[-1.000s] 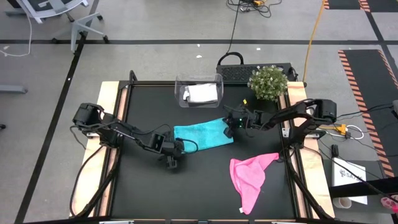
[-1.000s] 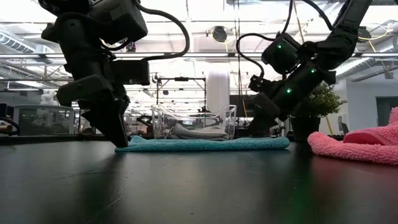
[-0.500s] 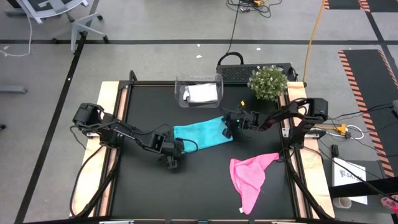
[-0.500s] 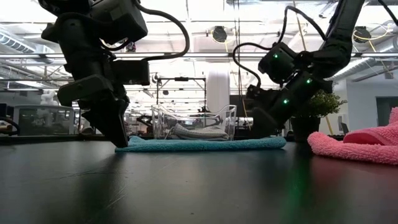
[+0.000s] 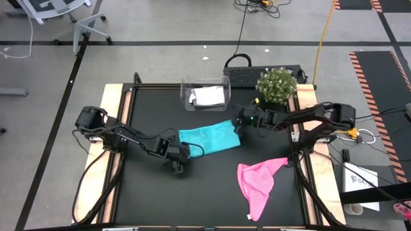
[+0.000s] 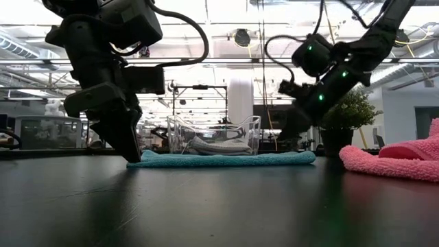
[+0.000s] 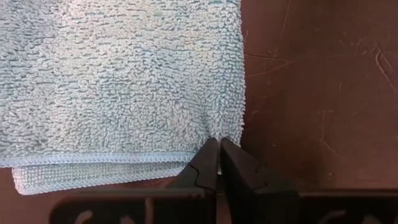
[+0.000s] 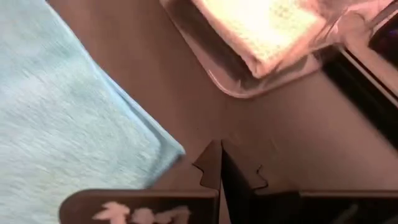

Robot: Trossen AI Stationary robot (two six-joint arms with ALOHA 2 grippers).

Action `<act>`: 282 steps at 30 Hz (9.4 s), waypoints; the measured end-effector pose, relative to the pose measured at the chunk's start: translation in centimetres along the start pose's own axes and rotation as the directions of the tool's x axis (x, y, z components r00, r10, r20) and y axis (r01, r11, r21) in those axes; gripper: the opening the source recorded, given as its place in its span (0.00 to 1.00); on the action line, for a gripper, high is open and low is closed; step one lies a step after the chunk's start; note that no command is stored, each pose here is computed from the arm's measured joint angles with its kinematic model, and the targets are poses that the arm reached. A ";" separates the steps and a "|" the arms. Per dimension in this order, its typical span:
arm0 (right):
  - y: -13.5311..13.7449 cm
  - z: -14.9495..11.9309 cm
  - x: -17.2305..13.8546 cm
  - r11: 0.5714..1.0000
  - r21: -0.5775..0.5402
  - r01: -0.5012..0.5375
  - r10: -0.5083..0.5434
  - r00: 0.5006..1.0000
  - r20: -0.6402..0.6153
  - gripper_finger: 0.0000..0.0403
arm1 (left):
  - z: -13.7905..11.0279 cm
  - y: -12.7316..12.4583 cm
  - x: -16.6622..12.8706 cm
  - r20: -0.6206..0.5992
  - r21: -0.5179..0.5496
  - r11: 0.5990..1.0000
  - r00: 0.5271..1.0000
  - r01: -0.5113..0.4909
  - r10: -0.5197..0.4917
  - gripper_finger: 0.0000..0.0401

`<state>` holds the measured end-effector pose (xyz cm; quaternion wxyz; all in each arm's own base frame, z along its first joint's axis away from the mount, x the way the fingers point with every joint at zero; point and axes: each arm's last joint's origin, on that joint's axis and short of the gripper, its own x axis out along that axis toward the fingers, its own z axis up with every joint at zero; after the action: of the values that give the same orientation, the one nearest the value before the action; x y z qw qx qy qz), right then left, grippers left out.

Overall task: Fold microfiber towels
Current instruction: Fold the light blue microfiber cloth

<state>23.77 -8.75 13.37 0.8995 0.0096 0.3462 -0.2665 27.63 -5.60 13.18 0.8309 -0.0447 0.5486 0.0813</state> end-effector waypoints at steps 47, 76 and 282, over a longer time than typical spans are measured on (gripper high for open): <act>11.5 -4.2 -3.3 0.937 0.151 -0.315 0.339 0.926 -0.169 0.00 | -0.7 -0.5 -0.2 -0.048 0.031 1.000 0.999 0.003 -0.002 0.02; 6.2 1.3 -4.3 0.975 0.028 -0.219 0.220 0.975 -0.042 0.20 | 1.1 3.0 -3.3 0.121 -0.206 0.967 0.977 -0.149 0.176 0.27; 11.7 9.2 4.0 0.509 0.581 -0.635 0.622 0.738 0.261 0.13 | 0.4 1.8 2.8 0.169 -0.200 0.980 0.985 0.013 0.021 0.27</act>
<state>37.56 -2.47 15.93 0.8777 0.4355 0.1986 -0.0234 28.75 -3.55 10.74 0.8659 -0.1200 0.4646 0.1415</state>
